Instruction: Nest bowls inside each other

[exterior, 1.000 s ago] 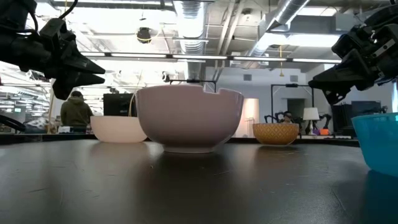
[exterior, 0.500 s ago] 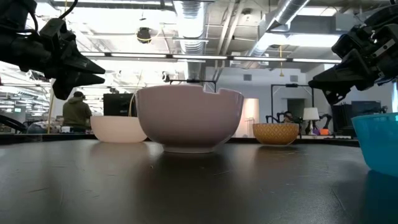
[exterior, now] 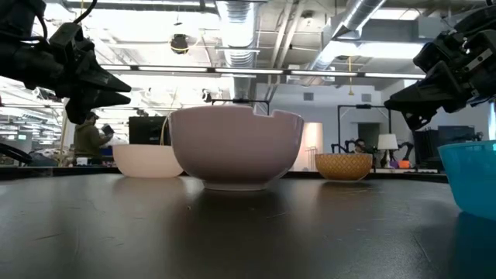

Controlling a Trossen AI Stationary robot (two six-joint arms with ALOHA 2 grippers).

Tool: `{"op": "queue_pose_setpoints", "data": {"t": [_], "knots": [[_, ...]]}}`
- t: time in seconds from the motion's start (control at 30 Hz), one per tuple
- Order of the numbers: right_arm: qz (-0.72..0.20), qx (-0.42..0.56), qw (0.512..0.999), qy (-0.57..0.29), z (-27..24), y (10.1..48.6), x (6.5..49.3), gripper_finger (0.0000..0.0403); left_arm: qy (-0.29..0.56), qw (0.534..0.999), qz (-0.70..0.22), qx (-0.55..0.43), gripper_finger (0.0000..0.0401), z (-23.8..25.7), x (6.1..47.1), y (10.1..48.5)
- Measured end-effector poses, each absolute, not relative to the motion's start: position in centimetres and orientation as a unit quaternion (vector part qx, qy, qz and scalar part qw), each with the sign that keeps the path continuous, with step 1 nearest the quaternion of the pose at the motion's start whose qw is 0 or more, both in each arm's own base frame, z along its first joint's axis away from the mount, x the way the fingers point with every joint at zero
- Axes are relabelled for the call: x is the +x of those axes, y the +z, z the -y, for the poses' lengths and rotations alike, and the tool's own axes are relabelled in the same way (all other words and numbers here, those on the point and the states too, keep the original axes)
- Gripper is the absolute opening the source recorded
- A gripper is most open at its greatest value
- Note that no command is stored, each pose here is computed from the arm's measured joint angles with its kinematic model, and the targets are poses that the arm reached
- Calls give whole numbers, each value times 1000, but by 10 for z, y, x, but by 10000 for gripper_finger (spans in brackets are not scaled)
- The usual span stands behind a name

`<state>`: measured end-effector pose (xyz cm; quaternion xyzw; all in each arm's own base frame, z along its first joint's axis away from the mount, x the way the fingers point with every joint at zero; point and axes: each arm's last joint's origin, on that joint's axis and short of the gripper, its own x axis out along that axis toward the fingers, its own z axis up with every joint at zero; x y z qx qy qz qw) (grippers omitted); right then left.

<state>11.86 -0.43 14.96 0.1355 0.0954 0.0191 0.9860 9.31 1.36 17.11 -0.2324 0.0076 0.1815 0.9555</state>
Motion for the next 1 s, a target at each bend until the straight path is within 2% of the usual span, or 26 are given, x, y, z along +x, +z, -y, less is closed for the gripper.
{"op": "queue_pose_setpoints", "data": {"t": [0.27, 0.37, 0.47, 0.6, 0.73, 1.0], "knots": [[-96, 135, 986, 19, 4, 150, 119, 60, 182, 951, 8, -251, 125, -14, 93, 173], [-96, 135, 986, 19, 4, 150, 119, 60, 172, 938, 16, -300, 125, -13, 94, 173], [-96, 136, 986, 19, 4, 150, 119, 60, 170, 936, 12, -308, 125, -13, 94, 172], [-96, 136, 986, 19, 4, 150, 119, 60, 196, 928, 17, -317, 125, -15, 93, 172], [-96, 135, 986, 19, 4, 150, 119, 60, 237, 895, 52, -376, 125, -17, 92, 172], [-69, 133, 989, 15, 5, 155, 119, 60, 199, 884, 74, -416, 125, -16, 93, 177]]}}
